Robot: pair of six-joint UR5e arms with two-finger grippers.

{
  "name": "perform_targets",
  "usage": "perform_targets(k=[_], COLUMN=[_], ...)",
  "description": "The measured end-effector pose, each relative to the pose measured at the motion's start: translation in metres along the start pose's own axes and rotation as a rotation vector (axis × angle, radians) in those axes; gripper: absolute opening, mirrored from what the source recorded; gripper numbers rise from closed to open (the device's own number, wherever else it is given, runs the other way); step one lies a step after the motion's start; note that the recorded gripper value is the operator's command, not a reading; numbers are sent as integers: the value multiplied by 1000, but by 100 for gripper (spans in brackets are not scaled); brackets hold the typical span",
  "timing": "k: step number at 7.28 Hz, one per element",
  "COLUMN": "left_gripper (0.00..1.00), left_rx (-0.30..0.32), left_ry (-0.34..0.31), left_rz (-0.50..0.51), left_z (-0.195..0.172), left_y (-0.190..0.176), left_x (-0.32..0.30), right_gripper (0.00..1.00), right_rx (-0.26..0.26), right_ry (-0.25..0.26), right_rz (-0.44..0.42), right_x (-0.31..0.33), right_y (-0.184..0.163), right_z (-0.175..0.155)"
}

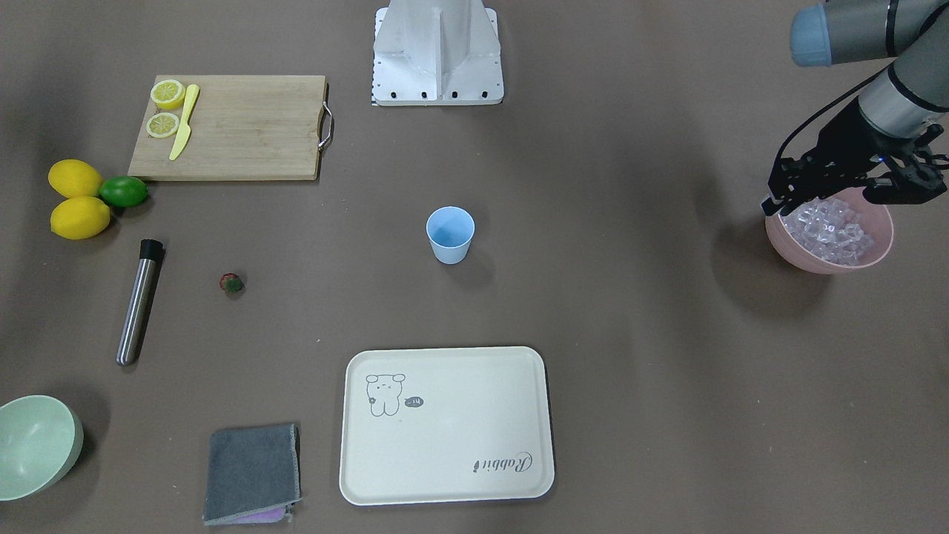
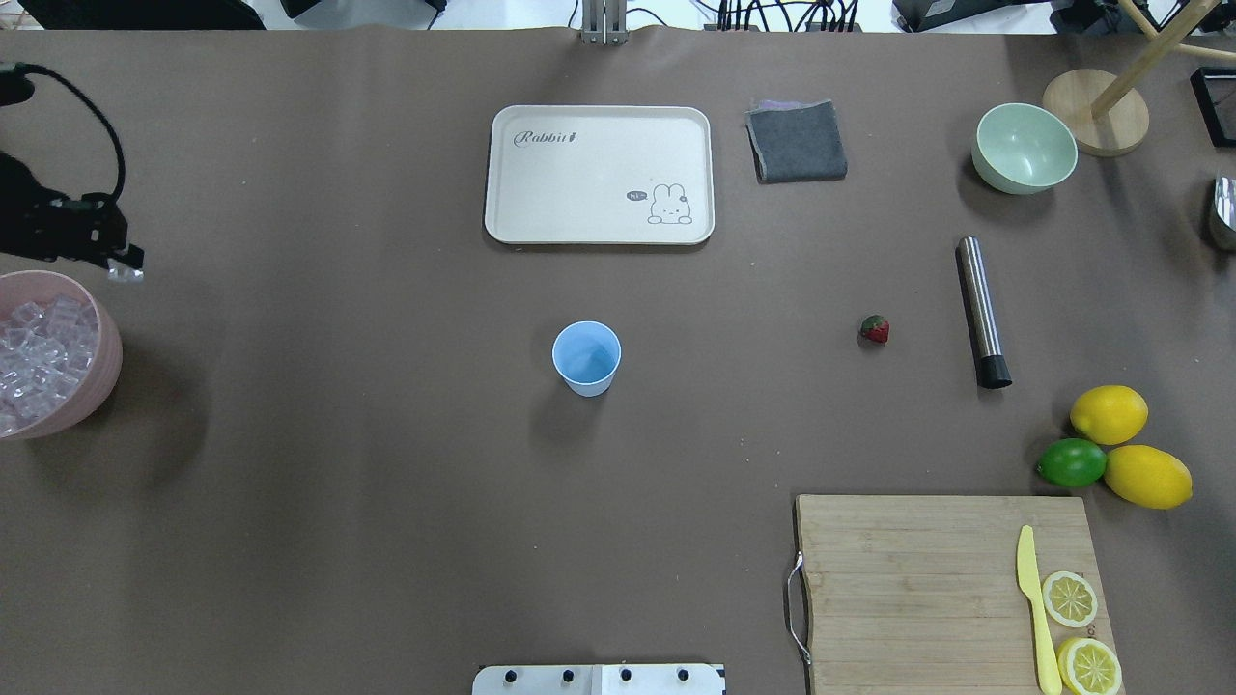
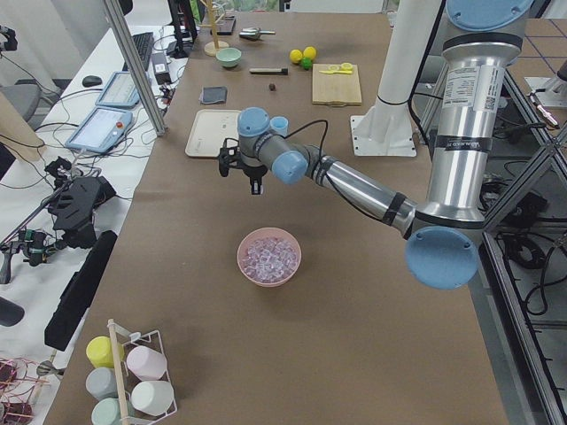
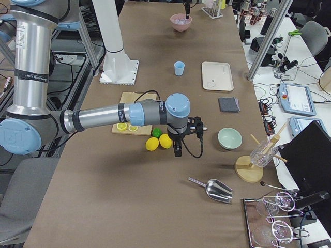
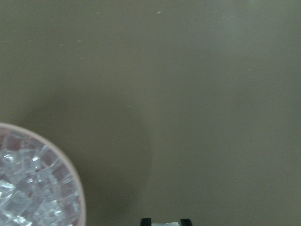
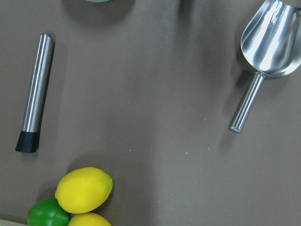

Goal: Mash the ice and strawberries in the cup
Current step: 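Lift the ice cube with the left gripper and carry it toward the blue cup, then lower the cube over the blue cup and open the left gripper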

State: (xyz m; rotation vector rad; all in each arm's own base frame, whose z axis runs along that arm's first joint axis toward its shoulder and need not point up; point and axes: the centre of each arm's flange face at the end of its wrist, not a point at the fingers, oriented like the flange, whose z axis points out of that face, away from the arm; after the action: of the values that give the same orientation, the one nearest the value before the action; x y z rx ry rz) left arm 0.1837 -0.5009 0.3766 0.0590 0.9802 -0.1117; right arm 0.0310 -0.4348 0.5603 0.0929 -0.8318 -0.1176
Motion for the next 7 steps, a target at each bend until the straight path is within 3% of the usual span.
perform_targets(k=[2, 4, 7], left_gripper=[0, 0, 0], left_rx=[-20, 12, 50], left_ry=[32, -9, -41], left_rz=[-74, -152, -113], left_z=[7, 45, 101], left_y=[-2, 27, 75], left_x=[117, 227, 339], right_gripper=[100, 100, 100], right_rx=[-2, -8, -13], right_ry=[-9, -13, -16], right_rz=[-5, -12, -30], right_x=[-3, -6, -14], right_y=[-1, -2, -3], right_z=[1, 4, 6])
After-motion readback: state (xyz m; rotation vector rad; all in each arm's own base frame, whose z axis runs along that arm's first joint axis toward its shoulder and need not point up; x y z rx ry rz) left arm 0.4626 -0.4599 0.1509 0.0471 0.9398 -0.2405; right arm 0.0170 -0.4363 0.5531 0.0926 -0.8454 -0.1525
